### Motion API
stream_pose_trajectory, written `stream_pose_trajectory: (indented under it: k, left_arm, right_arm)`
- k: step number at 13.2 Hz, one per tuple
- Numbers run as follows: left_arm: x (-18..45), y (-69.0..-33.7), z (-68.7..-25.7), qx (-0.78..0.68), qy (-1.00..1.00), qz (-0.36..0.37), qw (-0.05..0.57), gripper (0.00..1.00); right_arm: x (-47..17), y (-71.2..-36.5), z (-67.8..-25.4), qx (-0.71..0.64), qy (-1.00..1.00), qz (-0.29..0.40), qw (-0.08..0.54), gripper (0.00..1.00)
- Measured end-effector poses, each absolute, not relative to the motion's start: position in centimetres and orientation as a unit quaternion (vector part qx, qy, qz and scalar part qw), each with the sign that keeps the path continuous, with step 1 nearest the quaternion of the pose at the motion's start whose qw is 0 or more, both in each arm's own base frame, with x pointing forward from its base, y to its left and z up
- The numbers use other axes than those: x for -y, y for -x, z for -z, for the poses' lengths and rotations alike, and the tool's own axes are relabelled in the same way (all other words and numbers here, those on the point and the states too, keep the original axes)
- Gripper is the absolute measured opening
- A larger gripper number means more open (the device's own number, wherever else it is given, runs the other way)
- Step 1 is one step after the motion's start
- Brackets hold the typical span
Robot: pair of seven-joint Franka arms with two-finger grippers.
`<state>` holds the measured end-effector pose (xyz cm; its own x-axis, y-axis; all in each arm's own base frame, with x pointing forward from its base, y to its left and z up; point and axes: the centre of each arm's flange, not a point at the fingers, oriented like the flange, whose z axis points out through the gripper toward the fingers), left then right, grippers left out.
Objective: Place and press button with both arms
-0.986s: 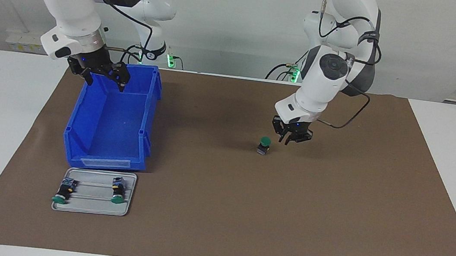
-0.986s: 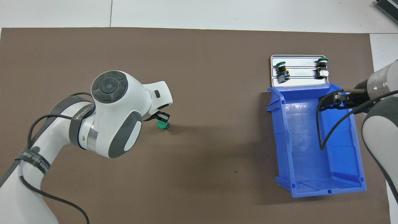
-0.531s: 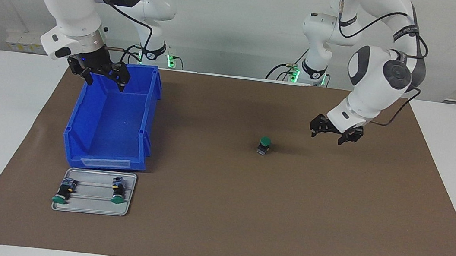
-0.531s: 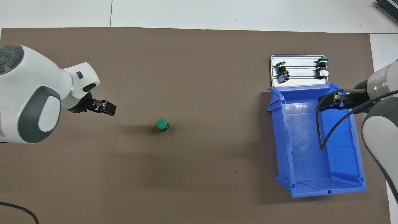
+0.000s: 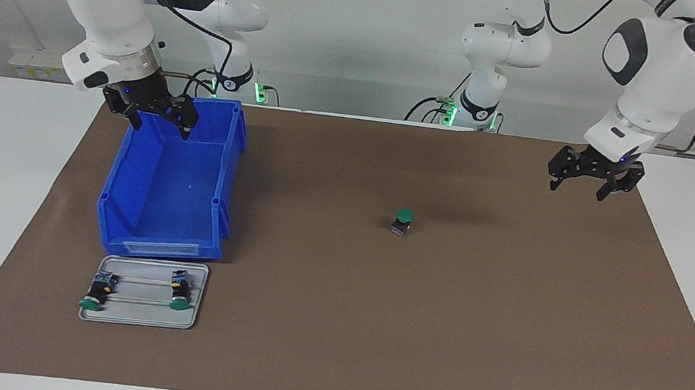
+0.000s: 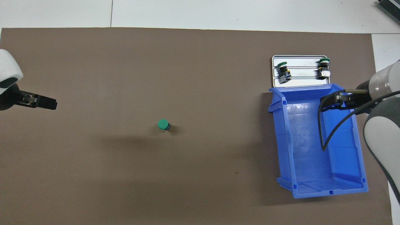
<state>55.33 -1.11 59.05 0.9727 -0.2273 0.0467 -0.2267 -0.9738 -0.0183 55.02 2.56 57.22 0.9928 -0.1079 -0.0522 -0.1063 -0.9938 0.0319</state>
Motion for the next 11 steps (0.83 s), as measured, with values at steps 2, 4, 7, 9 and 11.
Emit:
stream_pose_trajectory:
  k: [2,4,7,9,11]
  left_arm:
    - [1.1,-55.2,-62.6,-0.111,0.993,0.031,-0.003,1.00]
    - [0.8,-55.1,-64.4,-0.107,0.994,0.024,-0.009,1.00]
    - [0.7,-54.8,-65.5,-0.107,0.994,0.011,-0.011,1.00]
    - [1.0,-54.5,-65.5,-0.109,0.994,0.002,-0.012,1.00]
    - [1.1,-54.1,-65.3,-0.109,0.994,-0.009,-0.013,1.00]
  right_arm:
    - [-2.6,-55.0,-57.2,0.054,-0.998,0.027,0.015,1.00]
    - [-2.6,-55.0,-57.2,0.054,-0.998,0.027,0.015,1.00]
    - [-2.6,-55.0,-57.2,0.054,-0.998,0.027,0.015,1.00]
    - [-2.6,-55.0,-57.2,0.054,-0.998,0.027,0.015,1.00]
    - [-2.6,-55.0,-57.2,0.054,-0.998,0.027,0.015,1.00]
